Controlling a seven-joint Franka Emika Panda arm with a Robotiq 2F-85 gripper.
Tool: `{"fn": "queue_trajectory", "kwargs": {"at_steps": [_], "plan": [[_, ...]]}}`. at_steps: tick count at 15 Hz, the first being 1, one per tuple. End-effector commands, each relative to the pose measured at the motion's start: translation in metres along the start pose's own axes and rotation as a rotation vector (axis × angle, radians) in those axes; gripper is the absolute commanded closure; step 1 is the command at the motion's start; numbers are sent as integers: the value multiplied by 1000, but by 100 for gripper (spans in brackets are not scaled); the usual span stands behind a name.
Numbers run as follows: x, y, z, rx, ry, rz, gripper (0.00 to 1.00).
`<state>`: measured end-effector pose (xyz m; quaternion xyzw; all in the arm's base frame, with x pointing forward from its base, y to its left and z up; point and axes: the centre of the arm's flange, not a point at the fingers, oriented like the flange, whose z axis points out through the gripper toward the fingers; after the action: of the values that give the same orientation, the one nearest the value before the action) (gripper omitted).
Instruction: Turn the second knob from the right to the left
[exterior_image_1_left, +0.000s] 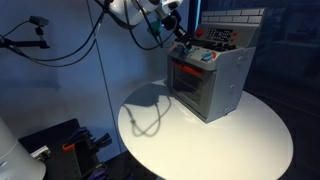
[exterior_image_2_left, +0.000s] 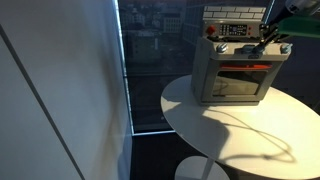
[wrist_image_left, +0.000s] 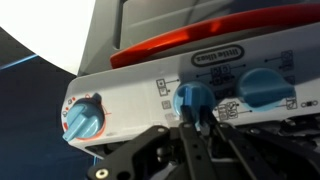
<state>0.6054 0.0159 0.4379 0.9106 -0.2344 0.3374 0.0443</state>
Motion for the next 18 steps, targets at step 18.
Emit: {"fn": "queue_trajectory", "kwargs": {"at_steps": [18], "plan": [[-3, -1, -11, -200, 102, -251, 94]]}}
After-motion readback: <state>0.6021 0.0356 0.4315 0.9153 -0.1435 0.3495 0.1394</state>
